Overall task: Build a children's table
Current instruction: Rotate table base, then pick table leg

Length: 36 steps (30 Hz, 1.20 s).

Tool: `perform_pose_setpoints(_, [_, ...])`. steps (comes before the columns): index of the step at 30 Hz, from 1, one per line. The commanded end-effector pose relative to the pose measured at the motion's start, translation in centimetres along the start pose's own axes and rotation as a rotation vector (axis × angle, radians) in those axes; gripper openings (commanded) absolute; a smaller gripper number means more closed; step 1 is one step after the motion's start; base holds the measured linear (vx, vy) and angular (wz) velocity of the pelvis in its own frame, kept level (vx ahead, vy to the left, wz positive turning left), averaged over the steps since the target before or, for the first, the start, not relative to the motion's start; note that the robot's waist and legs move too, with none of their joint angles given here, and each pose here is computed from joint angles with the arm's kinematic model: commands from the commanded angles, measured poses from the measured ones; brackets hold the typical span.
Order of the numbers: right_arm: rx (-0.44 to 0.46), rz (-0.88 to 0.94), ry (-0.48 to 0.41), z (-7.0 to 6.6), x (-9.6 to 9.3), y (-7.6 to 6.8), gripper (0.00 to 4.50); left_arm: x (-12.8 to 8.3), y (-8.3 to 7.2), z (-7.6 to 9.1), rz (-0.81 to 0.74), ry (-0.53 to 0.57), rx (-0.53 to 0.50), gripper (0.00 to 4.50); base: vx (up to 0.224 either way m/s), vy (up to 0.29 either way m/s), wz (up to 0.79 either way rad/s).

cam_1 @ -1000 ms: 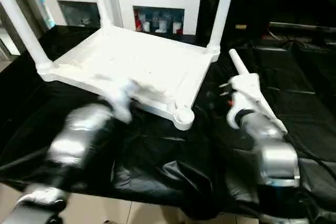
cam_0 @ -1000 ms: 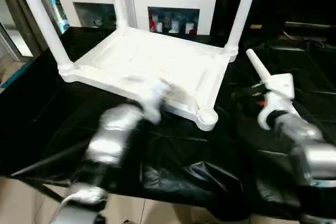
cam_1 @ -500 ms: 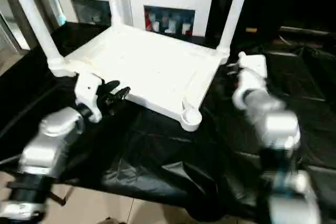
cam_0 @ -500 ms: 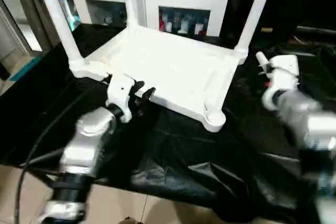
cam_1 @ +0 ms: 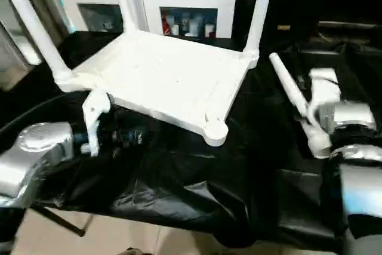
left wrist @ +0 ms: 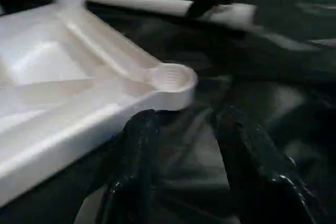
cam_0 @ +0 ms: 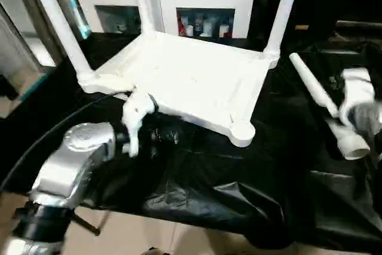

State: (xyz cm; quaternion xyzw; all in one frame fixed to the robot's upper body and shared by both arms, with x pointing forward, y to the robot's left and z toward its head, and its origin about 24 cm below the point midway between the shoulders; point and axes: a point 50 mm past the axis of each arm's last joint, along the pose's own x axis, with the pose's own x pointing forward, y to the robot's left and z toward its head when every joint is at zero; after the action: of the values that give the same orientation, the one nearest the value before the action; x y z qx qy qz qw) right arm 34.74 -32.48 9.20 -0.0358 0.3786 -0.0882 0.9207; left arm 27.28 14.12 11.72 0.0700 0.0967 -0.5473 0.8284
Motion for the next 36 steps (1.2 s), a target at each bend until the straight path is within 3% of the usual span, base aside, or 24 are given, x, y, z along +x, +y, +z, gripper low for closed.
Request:
perform_pose_setpoints(1, [-0.014,0.022,-0.003,0.7,-0.3,-0.1,4.46,-0.1,-0.1,0.1,-0.015,0.017,0.008,2.06,0.000,0.000,0.00])
perform_pose_setpoints(6, [-0.026,0.064,0.021,0.4,-0.4,-0.1,4.46,-0.1,0.0,0.2,-0.015,0.025,0.016,2.06,0.000,0.000,0.00])
perform_pose_setpoints(10, [-0.107,0.158,0.073,0.7,-0.6,0.5,4.46,-0.3,0.0,0.4,-0.016,0.035,0.019,2.06,0.000,0.000,0.00])
perform_pose_setpoints(16, [-0.153,0.201,0.099,0.9,-0.7,1.0,4.46,-0.3,0.0,0.5,-0.015,0.035,0.024,2.06,0.000,0.000,0.00])
perform_pose_setpoints(18, [-0.206,0.251,0.135,1.0,-0.8,1.7,4.46,-0.2,0.0,0.5,-0.009,0.031,0.030,2.06,0.000,0.000,0.00])
perform_pose_setpoints(26, [-0.267,0.299,0.183,0.8,-0.6,2.8,4.46,0.0,0.1,0.5,0.003,0.023,0.044,2.06,0.000,0.000,0.00])
perform_pose_setpoints(36, [-0.289,0.297,0.230,-0.2,-0.2,3.3,3.51,0.4,0.3,0.7,-0.006,0.018,0.051,2.06,0.000,0.000,0.00])
